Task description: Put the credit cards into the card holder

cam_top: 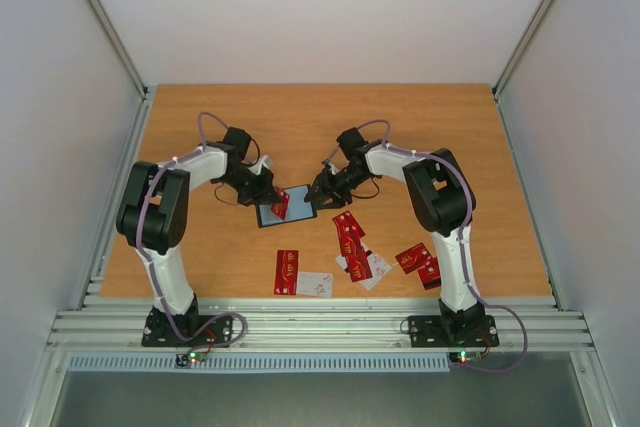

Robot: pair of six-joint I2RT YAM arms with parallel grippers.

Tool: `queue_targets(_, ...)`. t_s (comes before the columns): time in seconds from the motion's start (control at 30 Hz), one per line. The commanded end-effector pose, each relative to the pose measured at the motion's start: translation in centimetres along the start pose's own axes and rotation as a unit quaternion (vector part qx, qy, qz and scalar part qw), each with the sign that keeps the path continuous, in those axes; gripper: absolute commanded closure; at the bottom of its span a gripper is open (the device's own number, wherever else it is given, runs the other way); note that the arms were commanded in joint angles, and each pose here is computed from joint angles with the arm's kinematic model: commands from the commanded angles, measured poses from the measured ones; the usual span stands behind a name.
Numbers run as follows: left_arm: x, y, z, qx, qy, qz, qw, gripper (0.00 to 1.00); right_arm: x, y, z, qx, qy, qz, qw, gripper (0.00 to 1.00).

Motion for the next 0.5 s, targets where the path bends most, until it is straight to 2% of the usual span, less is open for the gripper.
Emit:
queue_targets(0.0, 0.75, 0.43, 0.26, -0.005, 0.024, -0.008, 1.0, 1.0, -0.34, 0.38, 0.23, 0.005, 0.004, 0.007, 1.0, 0.58)
queue_targets(0.47, 0.53, 0.48, 0.51, 0.014, 0.031, -0.009, 0.999, 1.0, -0.45, 0.2, 0.02, 0.006, 0.004, 0.013, 1.0, 0.58)
Point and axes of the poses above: each gripper's point midway between its finger pads, its own x axis back along the fingers, its own z axis along the line the jaws close on, y = z × x, the point moved 2 cm from there along x, back along the fingers, and after that the axes turned 11 degrees about -x, right-handed, at the moved point
